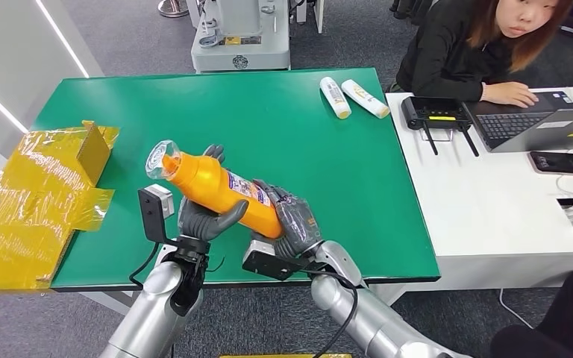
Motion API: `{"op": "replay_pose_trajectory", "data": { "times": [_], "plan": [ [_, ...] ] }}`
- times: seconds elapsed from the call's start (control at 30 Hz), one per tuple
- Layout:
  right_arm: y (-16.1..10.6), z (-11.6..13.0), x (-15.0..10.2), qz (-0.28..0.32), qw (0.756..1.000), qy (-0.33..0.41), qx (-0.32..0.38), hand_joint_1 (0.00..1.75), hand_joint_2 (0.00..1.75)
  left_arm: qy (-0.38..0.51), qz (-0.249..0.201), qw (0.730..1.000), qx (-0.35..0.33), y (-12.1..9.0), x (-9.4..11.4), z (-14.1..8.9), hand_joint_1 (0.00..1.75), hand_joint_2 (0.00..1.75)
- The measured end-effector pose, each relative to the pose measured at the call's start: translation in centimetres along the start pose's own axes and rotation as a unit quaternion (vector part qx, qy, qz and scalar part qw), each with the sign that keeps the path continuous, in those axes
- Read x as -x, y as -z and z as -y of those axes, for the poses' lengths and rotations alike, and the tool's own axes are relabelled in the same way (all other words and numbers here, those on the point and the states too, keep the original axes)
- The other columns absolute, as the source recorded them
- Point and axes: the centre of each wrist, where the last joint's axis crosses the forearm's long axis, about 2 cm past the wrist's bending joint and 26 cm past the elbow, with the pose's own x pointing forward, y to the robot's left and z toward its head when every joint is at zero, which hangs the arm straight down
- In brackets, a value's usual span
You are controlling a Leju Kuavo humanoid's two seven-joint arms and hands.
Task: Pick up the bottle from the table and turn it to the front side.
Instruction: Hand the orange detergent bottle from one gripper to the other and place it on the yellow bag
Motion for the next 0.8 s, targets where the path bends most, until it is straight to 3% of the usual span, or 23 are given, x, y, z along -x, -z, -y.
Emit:
{"op": "replay_pose_trajectory", "data": {
  "times": [0.3, 0.43, 0.8],
  "plan": [
    [-0.08, -0.07, 0.01, -0.003, 1.000, -0.012, -0.007, 1.75, 1.75, 0.002, -0.006, 1.000, -0.001, -0.19, 0.28, -0.17, 0.04, 1.75],
    [-0.17, -0.03, 0.26, -0.005, 1.000, -0.015, -0.008, 1.75, 1.75, 0.006, -0.001, 1.000, -0.005, -0.29, 0.43, -0.26, 1.75, 1.75],
    [-0.21, -0.09, 0.44, 0.000, 1.000, -0.019, -0.011, 1.75, 1.75, -0.018, 0.012, 0.999, -0.032, -0.57, 0.59, -0.25, 1.70, 1.75]
  ]
}}
